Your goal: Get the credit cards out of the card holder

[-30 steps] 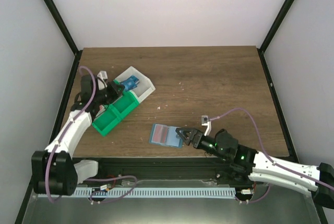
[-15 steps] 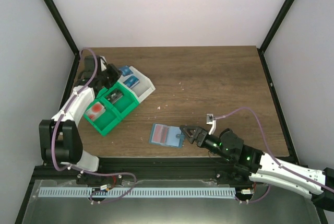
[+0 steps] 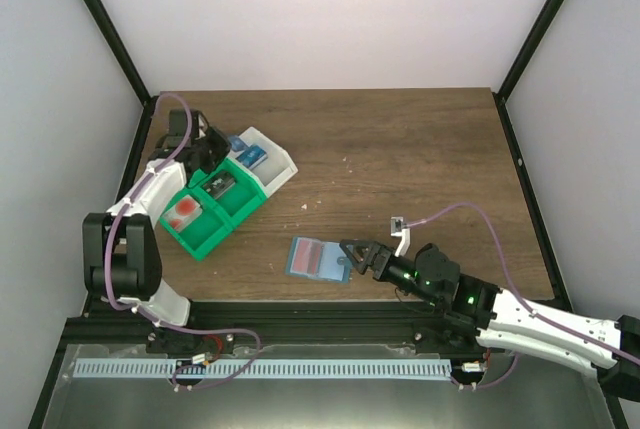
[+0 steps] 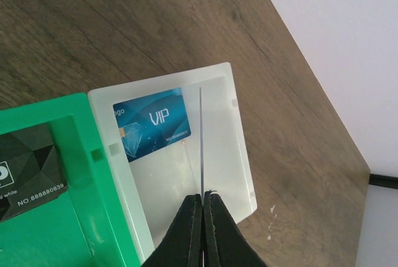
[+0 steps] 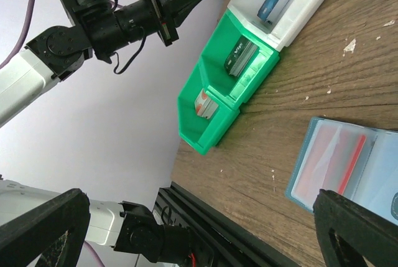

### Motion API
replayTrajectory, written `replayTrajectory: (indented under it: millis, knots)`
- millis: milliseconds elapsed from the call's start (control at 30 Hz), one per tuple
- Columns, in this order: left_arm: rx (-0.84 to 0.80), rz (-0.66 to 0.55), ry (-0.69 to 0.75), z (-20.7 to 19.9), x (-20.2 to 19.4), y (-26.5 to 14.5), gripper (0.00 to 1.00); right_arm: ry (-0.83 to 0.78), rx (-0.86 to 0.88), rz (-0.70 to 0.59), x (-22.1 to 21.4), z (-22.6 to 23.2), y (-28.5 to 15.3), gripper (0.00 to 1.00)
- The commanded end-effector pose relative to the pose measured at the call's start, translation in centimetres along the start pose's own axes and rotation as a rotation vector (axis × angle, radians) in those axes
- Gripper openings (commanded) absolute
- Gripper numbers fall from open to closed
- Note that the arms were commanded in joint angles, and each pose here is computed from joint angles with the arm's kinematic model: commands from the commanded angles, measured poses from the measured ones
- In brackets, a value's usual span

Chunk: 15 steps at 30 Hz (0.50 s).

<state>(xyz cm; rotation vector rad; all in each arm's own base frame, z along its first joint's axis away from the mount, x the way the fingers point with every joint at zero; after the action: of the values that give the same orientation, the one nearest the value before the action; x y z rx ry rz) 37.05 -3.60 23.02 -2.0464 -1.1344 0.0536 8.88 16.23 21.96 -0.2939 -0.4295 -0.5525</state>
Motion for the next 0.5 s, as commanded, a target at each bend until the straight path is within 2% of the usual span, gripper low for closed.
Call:
replayTrajectory:
  millis: [0,233,467]
  knots:
    - [0.048,-0.006,-0.051,1.1,0.1,1.5,0.0,0.015,0.025,-0.041,1.0,1.3,-0.2,1.0]
    - [0.063,-0.028,-0.13,1.6,-0.1,3.4,0.0,0.021,0.013,-0.042,1.0,1.3,0.0,1.0]
    - [0.064,-0.05,-0.119,1.0,-0.3,5.0,0.0,0.02,-0.006,-0.034,0.9,1.3,0.3,1.0]
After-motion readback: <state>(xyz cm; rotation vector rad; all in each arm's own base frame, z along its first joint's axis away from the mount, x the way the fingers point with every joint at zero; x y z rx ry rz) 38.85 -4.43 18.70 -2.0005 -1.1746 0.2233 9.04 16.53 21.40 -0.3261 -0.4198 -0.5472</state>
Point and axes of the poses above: each gripper's point midway between its finger pads, its own y axis out along the fingers, its own z axis along the line the jaws close on, x = y × z, the point moved 10 cm from there along -y, back along the fingers, and after that the axes turned 1 degree about -y, right-handed, at the moved point
